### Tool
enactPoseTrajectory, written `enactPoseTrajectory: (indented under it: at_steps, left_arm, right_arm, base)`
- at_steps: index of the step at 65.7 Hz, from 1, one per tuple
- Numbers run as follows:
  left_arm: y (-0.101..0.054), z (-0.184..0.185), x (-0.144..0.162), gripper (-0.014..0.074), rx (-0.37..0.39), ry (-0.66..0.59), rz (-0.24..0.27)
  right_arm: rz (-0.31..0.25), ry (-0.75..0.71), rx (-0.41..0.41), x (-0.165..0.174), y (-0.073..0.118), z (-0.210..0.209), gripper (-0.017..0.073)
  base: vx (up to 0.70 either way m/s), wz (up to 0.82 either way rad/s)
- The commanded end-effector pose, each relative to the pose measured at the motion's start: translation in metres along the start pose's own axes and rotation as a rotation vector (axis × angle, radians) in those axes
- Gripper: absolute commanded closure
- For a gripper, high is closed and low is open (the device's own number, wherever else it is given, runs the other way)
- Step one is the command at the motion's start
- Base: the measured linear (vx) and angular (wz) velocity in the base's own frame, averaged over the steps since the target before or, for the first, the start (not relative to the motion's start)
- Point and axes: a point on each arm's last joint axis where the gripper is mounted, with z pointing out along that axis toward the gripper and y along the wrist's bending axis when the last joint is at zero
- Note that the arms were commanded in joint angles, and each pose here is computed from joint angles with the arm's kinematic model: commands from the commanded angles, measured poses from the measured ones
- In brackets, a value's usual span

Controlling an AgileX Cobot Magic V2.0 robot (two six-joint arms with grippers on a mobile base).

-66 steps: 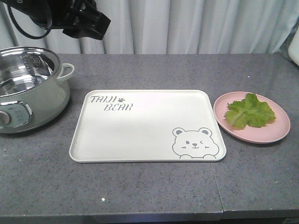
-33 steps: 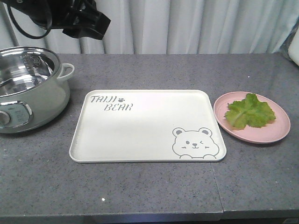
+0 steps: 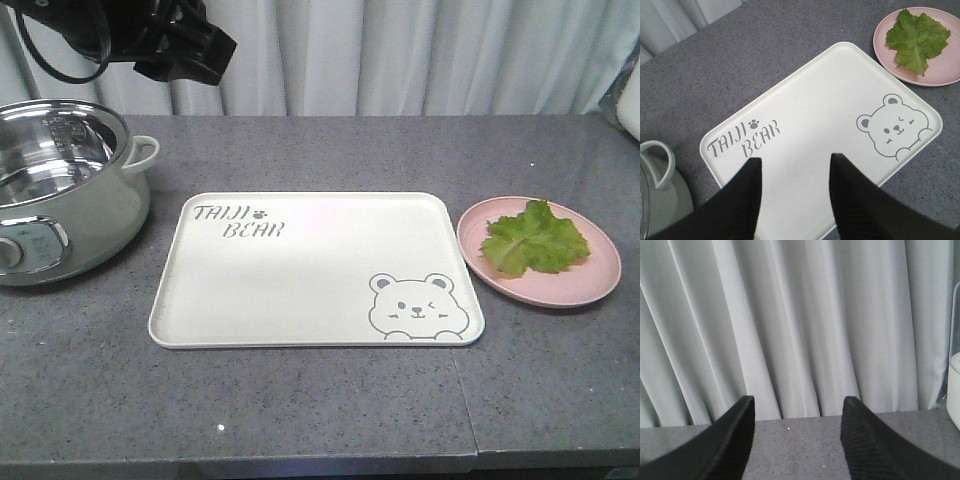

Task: Transfer vegetables to tray and serve

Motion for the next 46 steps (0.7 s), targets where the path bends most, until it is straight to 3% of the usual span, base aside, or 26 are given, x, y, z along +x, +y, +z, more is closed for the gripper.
enactPoseTrajectory:
  at_steps: [1,3,8,9,10,13,15,17,20,26,32,39,46]
  left_arm:
    - [-0.001,-0.023,-0.005,0.0291,-0.001,-0.086,-0.006]
    - [-0.001,-0.023,-0.005,0.0291,-0.001,-0.086,-0.006]
    - [-0.001,-0.023,-0.005,0.0291,-0.001,-0.086,-0.006]
    - [-0.001,-0.023,-0.005,0.0291,-0.001,-0.086,-0.006]
    - [-0.001,-0.023,-0.005,0.0291,-0.001,-0.086,-0.006]
    - [-0.001,-0.023,-0.005,0.0291,-0.001,-0.086,-0.006]
    - [-0.001,-0.023,-0.005,0.0291,-0.001,-0.086,-0.006]
    - [-0.001,-0.023,-0.005,0.0291,-0.001,-0.086,-0.006]
    - [-0.001,-0.023,-0.005,0.0291,-0.001,-0.086,-0.006]
    - [-0.001,-0.023,-0.005,0.0291,-0.001,-0.086,-0.006]
    - [-0.001,-0.023,-0.005,0.0291,-0.001,-0.086,-0.006]
    - [-0.001,-0.023,-0.005,0.0291,-0.001,-0.086,-0.006]
    - [-0.001,-0.023,-0.005,0.0291,-0.001,-0.086,-0.006]
  right_arm:
    - [-0.187,-0.055,0.015,-0.013,0.007,-0.006,0.0179]
    - [-0.249,-0.056,0.016,-0.014,0.007,-0.006,0.0179]
    - [-0.475,-0.049,0.009,-0.013,0.008,-0.006,0.0179]
    - [-0.495,-0.049,0.01,-0.013,0.008,-0.006,0.0179]
    - [-0.572,-0.049,0.01,-0.013,0.008,-0.006,0.0179]
    - [-0.699,-0.049,0.014,-0.013,0.008,-0.006,0.0179]
    - [-0.75,-0.052,0.014,-0.013,0.008,-0.006,0.0179]
    - [-0.84,-0.061,0.015,-0.014,0.009,-0.006,0.0179]
    - [-0.903,-0.087,0.016,-0.016,0.009,-0.006,0.0179]
    - [-0.881,-0.19,0.024,-0.022,0.012,-0.006,0.0179]
    - [-0.748,-0.343,0.065,-0.026,0.008,-0.008,0.0179]
    - [-0.662,-0.427,0.117,-0.021,-0.001,-0.008,0.0179]
    - [-0.693,-0.421,0.129,-0.016,-0.003,-0.007,0.0179]
  base:
    - [0.0,0.0]
    - [0.0,0.0]
    - [0.0,0.0]
    - [0.0,0.0]
    - [0.0,0.0]
    - [0.0,0.0]
    - [0.0,0.0]
    - [0.0,0.0]
    - [0.0,0.0]
    - [0.0,0.0]
    - [0.0,0.0]
    - [0.0,0.0]
    - [0.0,0.0]
